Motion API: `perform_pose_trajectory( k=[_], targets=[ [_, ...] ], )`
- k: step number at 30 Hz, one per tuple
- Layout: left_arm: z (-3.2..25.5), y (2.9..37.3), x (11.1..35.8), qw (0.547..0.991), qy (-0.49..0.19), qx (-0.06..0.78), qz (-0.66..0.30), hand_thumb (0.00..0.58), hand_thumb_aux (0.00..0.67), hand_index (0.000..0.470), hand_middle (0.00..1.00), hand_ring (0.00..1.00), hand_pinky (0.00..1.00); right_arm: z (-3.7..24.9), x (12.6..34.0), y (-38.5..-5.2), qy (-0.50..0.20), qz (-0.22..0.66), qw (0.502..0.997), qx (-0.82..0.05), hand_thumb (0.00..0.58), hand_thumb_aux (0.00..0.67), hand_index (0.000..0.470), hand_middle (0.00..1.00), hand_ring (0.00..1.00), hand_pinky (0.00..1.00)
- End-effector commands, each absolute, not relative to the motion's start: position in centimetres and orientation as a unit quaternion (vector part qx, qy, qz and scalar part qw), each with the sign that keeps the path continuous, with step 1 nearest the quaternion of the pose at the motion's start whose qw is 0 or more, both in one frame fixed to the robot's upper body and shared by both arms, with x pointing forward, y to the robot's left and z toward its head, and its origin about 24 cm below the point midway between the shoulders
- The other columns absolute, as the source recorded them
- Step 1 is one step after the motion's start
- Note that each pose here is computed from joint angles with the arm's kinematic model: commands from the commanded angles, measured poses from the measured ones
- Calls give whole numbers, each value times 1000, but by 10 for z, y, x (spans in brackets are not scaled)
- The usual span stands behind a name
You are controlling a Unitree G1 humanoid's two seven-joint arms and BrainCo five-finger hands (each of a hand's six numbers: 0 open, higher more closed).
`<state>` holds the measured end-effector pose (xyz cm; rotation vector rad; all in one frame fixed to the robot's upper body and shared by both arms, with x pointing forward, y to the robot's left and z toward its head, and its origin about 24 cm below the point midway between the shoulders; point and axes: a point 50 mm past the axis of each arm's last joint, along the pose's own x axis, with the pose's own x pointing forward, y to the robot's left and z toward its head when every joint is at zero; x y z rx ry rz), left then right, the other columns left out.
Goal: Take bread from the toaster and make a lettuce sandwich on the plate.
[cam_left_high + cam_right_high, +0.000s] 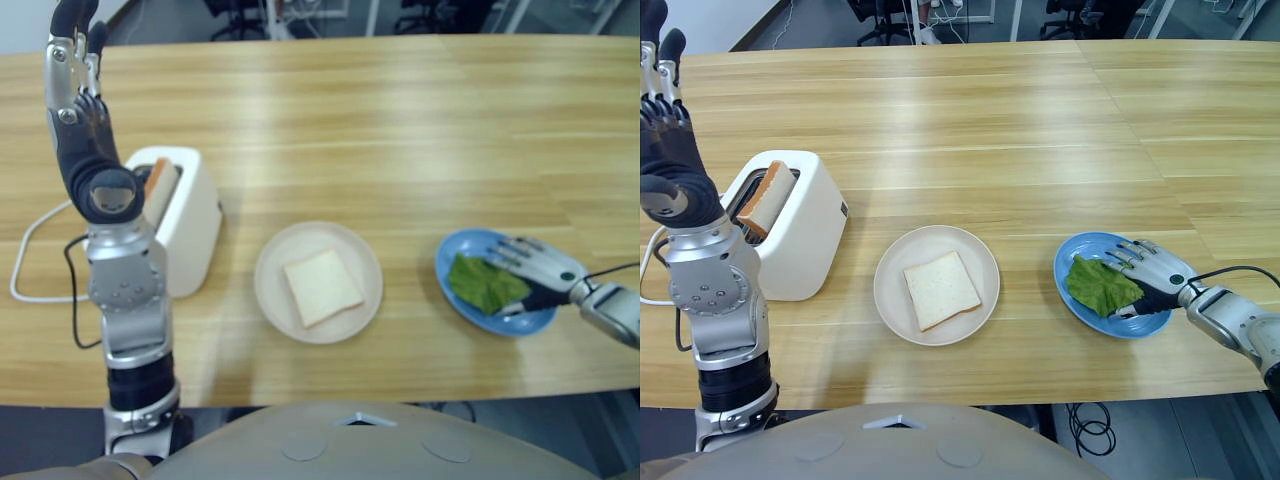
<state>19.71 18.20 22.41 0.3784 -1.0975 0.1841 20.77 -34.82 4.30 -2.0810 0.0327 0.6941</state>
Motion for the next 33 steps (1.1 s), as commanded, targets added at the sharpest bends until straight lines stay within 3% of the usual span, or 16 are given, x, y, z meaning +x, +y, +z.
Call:
perform_pose_trajectory(
  k=[1,7,8,9,10,11,19,20,21,22,33],
  targets=[
    [226,184,194,831,-517,184,85,0,0,0,0,0,0,33,206,-348,24,301,446,-843,0,0,0,0,0,0],
    [228,184,192,832,-516,188,81,0,0,0,0,0,0,15,207,-343,27,317,441,-839,0,0,0,0,0,0],
    [228,184,192,832,-516,189,80,0,0,0,0,0,0,12,207,-342,28,318,443,-838,108,66,45,0,0,0],
    [228,184,192,832,-515,190,80,0,0,0,0,0,0,10,207,-341,28,318,445,-837,449,352,242,0,0,0],
    [228,184,192,832,-515,190,79,0,0,0,0,0,0,9,207,-341,27,318,446,-836,572,591,406,0,0,0],
    [228,184,192,832,-515,190,78,0,0,0,0,0,0,9,207,-341,27,317,449,-835,580,670,460,0,0,0],
    [229,185,192,833,-512,192,78,0,0,0,0,0,0,11,214,-337,1,283,482,-829,580,670,460,0,0,0],
    [229,184,192,834,-512,192,78,0,0,0,0,0,0,12,214,-336,-6,279,484,-829,580,670,460,90,90,90],
    [229,184,192,834,-512,192,77,0,0,0,0,0,0,12,215,-335,-12,276,486,-829,580,670,460,922,922,922],
    [229,184,192,834,-511,192,77,0,0,0,0,0,0,13,216,-335,-17,272,487,-830,580,670,460,1000,1000,1000],
    [228,179,198,836,-508,195,69,0,0,0,0,0,0,22,224,-330,-63,225,499,-835,580,670,460,1000,1000,1000]
  ],
)
